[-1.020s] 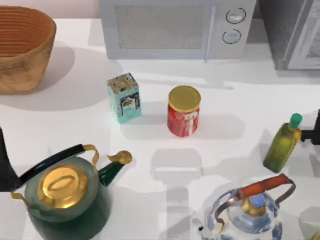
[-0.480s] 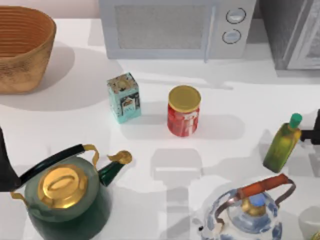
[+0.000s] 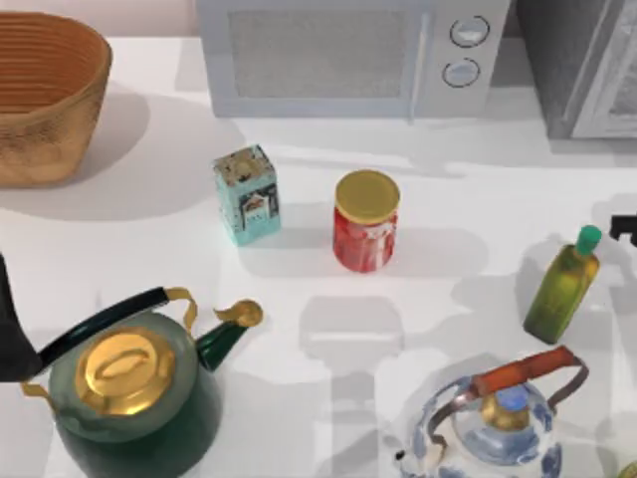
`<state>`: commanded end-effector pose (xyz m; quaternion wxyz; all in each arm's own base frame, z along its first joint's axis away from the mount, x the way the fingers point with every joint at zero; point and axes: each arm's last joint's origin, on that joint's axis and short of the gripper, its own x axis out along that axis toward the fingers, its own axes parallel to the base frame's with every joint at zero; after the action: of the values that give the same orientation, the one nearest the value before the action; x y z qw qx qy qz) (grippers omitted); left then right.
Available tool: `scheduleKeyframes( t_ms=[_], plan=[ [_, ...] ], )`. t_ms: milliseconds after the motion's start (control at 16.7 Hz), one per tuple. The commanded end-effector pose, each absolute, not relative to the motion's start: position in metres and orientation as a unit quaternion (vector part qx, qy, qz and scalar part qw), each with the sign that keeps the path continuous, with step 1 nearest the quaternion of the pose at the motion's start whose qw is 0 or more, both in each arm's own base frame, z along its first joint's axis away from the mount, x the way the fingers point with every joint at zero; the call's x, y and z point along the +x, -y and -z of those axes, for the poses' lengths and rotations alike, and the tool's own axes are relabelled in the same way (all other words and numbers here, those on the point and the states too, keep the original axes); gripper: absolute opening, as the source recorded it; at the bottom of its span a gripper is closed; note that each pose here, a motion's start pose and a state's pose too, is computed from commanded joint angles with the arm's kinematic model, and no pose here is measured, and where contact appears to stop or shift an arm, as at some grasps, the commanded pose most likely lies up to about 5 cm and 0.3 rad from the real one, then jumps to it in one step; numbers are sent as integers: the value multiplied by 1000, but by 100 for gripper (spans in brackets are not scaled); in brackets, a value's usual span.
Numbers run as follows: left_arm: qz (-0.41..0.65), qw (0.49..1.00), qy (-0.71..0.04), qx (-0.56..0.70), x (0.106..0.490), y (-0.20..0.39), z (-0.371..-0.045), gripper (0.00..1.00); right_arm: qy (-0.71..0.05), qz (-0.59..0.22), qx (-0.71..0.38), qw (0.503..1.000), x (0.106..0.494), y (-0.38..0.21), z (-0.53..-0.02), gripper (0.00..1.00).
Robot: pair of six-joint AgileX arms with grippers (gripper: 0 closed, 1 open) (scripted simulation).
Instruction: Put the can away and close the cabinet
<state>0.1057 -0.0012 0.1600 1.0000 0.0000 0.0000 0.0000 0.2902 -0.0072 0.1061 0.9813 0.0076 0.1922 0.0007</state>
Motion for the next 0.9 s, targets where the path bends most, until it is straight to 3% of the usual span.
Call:
scheduleKeyframes(
  t_ms=[240, 540, 900],
  plan=[
    [0, 1000, 0, 0, 106, 1, -160, 100, -227, 0, 8, 974, 284, 7, -145, 0],
    [0, 1000, 0, 0, 106, 1, -160, 100, -202, 5, 5, 979, 276, 8, -201, 0],
    [0, 1000, 0, 0, 106, 1, -160, 100, -199, 5, 4, 980, 276, 8, -206, 0]
  ],
)
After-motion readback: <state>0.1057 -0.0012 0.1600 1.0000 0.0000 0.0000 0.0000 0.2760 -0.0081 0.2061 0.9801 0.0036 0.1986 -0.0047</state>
